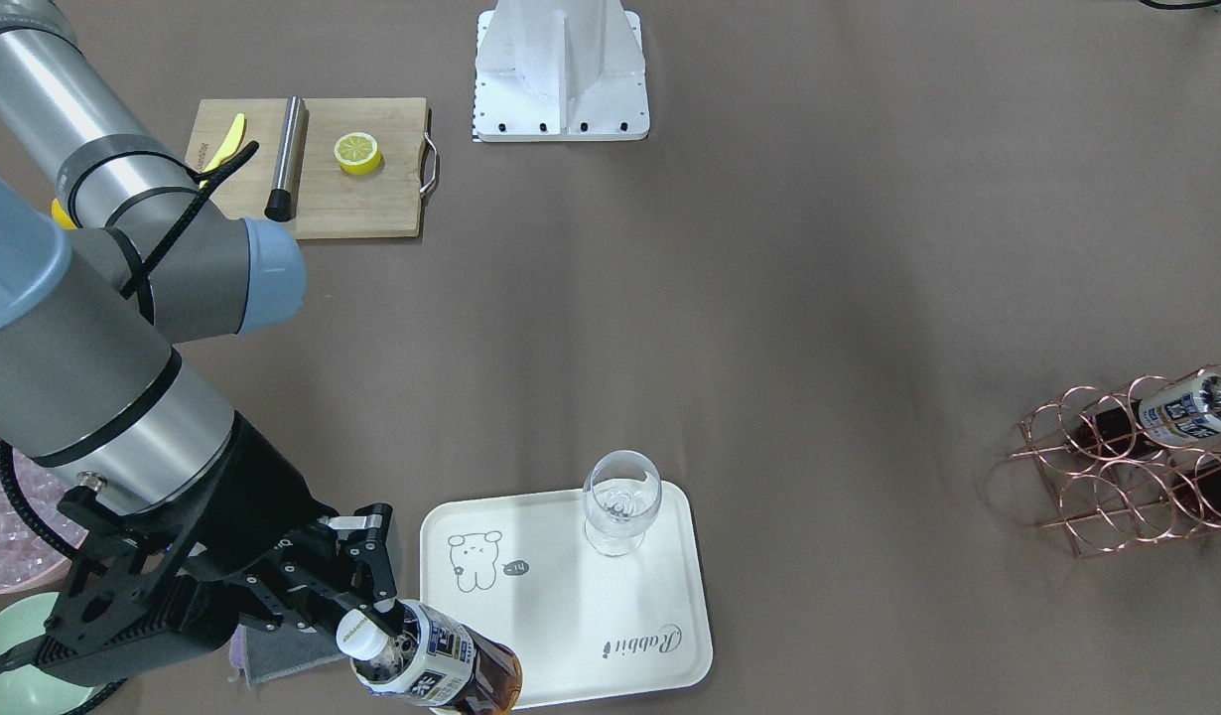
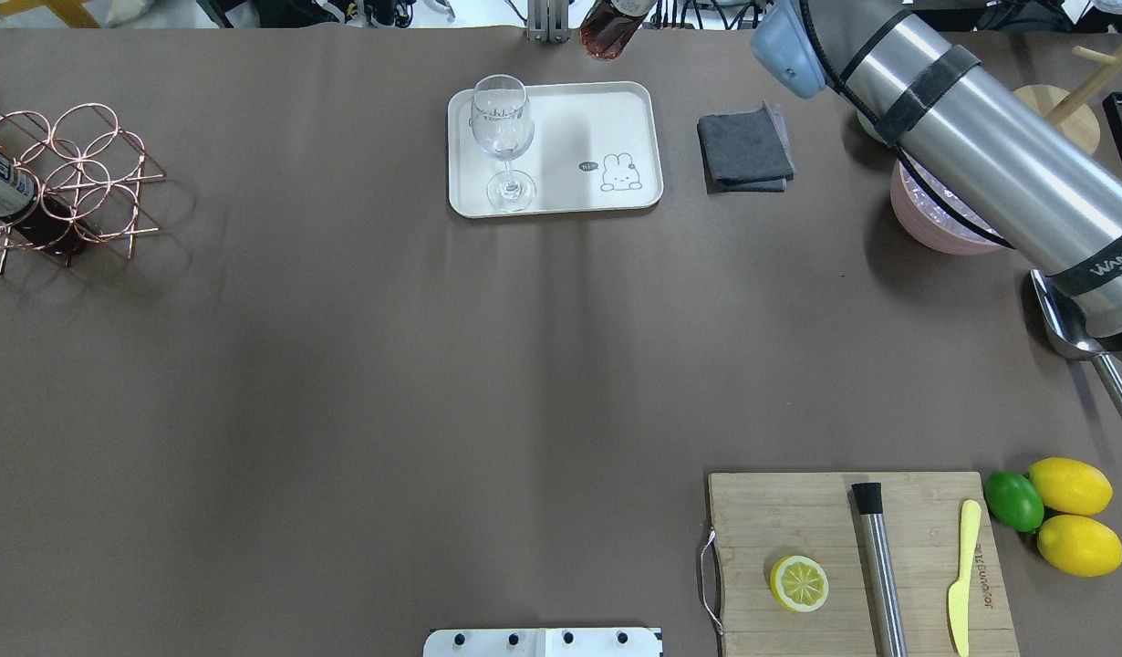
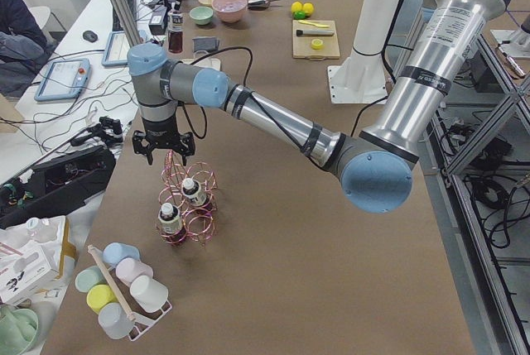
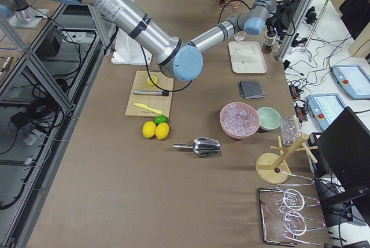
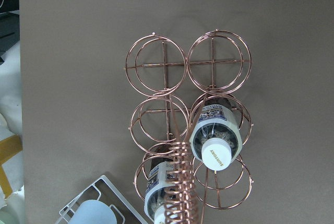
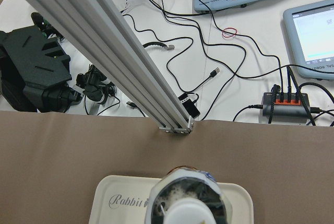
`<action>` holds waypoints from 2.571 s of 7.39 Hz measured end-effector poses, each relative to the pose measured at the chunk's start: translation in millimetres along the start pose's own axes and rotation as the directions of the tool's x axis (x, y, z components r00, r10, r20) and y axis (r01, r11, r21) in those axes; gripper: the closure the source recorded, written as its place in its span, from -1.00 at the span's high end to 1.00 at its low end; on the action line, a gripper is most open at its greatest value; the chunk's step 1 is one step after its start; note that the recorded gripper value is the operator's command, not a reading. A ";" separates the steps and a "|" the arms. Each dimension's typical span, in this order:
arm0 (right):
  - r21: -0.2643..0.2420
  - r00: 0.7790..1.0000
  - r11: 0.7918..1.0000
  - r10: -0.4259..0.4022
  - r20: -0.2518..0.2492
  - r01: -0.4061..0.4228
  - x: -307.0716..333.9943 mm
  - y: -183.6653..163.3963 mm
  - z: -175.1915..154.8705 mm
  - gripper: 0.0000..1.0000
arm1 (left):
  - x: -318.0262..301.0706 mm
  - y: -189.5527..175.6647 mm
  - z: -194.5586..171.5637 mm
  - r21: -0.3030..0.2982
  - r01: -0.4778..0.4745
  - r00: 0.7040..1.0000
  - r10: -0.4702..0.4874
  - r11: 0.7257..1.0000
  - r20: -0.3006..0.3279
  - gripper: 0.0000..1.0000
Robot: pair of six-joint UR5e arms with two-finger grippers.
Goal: Take tea from basket to plate
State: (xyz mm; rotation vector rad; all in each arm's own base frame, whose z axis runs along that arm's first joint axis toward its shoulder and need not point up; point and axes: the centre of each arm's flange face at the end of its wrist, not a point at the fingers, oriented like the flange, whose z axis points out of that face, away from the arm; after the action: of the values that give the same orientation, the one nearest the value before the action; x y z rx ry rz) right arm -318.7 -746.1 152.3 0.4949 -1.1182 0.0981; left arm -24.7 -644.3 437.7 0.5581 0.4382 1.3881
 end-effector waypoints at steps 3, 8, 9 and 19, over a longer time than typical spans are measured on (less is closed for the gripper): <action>0.020 1.000 1.000 -0.010 0.003 0.010 0.9 2.1 -3.9 -1.00 | -4.3 15.1 -19.3 0.006 0.170 0.985 -0.170 0.985 0.029 0.97; -0.056 1.000 0.998 0.002 -0.011 -0.003 17.8 35.1 27.6 -1.00 | -6.8 32.9 -41.0 0.060 0.912 0.406 -0.914 0.405 -0.007 0.97; -0.084 1.000 0.996 0.009 -0.015 -0.011 17.5 39.8 34.3 -1.00 | -6.8 36.0 -41.8 0.060 0.979 0.194 -0.981 0.193 -0.019 0.97; -0.258 0.990 0.960 0.076 -0.119 -0.105 -3.8 41.0 66.9 -1.00 | 62.2 143.2 48.3 0.000 0.992 -0.121 -0.978 -0.123 -0.172 0.97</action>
State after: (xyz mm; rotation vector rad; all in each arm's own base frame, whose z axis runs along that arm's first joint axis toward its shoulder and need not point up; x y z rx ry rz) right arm -389.4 -737.6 185.5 0.1976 -1.0290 0.0542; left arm -100.6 -575.2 564.9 0.0596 0.8237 -0.2403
